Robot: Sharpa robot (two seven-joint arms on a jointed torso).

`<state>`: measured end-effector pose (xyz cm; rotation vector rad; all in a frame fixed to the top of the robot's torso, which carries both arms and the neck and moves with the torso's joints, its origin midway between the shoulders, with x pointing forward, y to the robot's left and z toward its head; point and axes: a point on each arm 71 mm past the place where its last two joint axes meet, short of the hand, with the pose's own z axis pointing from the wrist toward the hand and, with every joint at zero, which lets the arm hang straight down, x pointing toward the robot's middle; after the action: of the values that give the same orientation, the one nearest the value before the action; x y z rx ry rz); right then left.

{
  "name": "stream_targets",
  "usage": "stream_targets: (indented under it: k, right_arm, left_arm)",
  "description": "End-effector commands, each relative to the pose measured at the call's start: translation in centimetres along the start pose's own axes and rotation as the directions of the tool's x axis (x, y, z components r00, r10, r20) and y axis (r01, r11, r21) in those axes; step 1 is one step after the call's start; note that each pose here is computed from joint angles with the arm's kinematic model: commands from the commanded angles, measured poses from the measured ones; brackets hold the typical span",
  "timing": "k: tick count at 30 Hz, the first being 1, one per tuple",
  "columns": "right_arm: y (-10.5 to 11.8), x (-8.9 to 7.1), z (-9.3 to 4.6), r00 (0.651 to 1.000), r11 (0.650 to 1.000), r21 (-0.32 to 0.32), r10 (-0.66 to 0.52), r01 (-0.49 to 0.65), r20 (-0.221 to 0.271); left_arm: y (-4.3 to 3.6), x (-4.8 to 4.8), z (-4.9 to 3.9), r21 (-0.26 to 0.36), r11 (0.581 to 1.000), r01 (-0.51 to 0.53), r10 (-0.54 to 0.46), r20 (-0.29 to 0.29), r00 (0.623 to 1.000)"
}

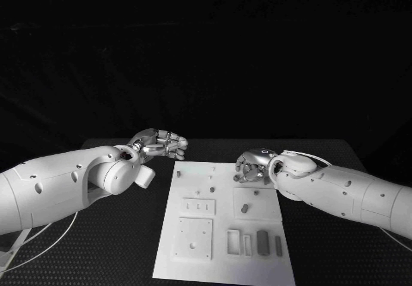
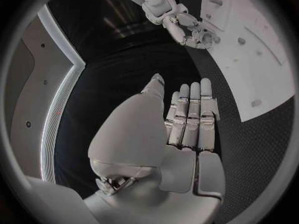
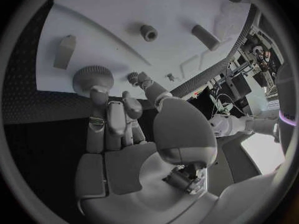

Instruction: Assemble the parts on the task board

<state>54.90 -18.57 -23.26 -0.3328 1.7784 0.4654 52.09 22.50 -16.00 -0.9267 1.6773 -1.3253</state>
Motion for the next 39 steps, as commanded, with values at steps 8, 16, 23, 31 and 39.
stream_targets:
  k: [8,16,23,31,39]
  right_arm:
    - [0.3,0.2,0.2,1.0,1.0,-0.006,-0.013,0.013,-0.001]
    - [0.2,0.4,0.3,1.0,1.0,-0.005,-0.014,0.014,-0.018]
    - [0.4,0.7,0.4,0.999,1.0,-0.007,-0.012,0.012,-0.03]
    - [0.5,1.1,0.5,0.999,1.0,-0.008,-0.01,0.01,-0.048]
    - [0.5,1.1,0.4,0.999,1.0,-0.012,-0.014,0.014,-0.047]
  left_arm:
    - [-0.19,0.04,0.12,0.011,1.0,-0.003,0.003,-0.009,1.0]
    - [-0.19,0.04,0.12,0.011,1.0,-0.002,0.002,-0.011,1.0]
    - [-0.26,0.07,0.13,0.012,1.0,-0.002,0.002,-0.012,1.0]
    - [-0.31,0.03,0.17,0.012,1.0,-0.003,0.003,-0.01,1.0]
    - [-0.31,-0.04,0.16,0.01,1.0,-0.003,0.003,-0.009,1.0]
